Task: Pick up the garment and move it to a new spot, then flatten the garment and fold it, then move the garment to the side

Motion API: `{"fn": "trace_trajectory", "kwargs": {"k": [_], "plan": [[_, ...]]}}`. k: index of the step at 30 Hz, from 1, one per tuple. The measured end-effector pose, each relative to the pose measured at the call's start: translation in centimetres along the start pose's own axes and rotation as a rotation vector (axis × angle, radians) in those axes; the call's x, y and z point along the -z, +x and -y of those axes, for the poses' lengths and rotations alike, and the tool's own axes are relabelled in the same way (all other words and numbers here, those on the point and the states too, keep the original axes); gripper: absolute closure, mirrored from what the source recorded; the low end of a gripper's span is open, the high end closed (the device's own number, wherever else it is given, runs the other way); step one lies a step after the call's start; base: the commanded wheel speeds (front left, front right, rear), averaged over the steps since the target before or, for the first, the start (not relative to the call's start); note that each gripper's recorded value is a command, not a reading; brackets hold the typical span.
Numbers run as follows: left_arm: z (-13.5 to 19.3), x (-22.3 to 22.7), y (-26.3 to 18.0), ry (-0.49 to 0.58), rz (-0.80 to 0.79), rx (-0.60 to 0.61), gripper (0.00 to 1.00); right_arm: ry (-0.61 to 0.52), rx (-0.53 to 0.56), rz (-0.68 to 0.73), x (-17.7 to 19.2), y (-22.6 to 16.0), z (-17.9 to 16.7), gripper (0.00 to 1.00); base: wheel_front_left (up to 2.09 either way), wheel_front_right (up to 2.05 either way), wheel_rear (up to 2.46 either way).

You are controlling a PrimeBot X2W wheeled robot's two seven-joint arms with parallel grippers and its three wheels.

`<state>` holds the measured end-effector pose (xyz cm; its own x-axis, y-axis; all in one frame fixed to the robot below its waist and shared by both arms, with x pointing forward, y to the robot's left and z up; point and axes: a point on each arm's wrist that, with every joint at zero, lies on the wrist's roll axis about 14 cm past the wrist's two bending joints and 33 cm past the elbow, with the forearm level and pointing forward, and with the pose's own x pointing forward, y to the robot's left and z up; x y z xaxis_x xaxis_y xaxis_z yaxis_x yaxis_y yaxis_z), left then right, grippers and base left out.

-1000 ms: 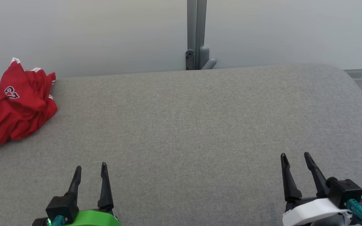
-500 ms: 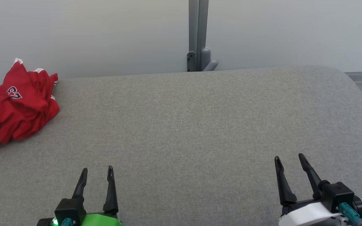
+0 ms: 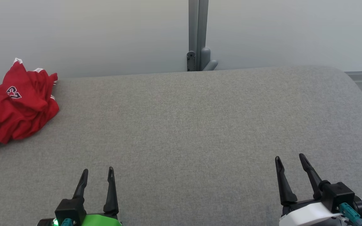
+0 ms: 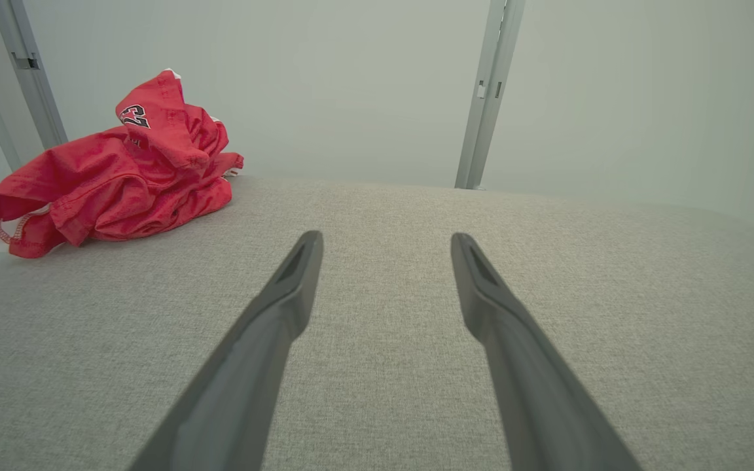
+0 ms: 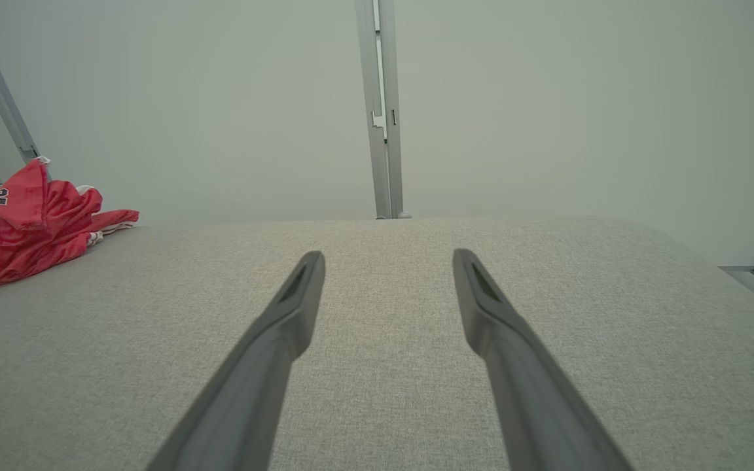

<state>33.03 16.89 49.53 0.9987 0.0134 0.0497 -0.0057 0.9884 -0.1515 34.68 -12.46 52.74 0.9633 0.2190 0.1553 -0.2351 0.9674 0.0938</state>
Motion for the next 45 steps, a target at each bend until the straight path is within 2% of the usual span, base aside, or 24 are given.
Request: {"fn": "trace_trajectory", "kwargs": {"k": [14, 22, 31, 39, 45], "plan": [[0.0, 0.2, -0.1, -0.001, -0.007, 0.001, 0.0, 0.005, 0.006, 0.002, 0.0, 0.2, 0.2, 0.0, 0.0, 0.0, 0.0], [-1.9, -0.2, -1.1, 0.006, 0.007, -0.059, 0.0, 0.019, -0.044, -0.001, 0.2, 1.3, -1.2, 0.0, 0.0, 0.0, 0.0], [-7.0, -1.4, -4.1, 0.027, 0.043, -0.229, 0.0, 0.055, -0.2, -0.017, 0.8, 3.9, -6.1, 0.0, 0.0, 0.0, 0.0], [-13.3, -3.1, -9.3, 0.036, 0.096, -0.489, 0.0, 0.094, -0.449, -0.003, 0.7, 6.7, -14.6, 0.0, 0.0, 0.0, 0.0], [-14.8, -2.9, -11.2, 0.041, 0.082, -0.572, 0.0, 0.117, -0.525, -0.032, 1.9, 7.2, -17.3, 0.0, 0.0, 0.0, 0.0]]}}
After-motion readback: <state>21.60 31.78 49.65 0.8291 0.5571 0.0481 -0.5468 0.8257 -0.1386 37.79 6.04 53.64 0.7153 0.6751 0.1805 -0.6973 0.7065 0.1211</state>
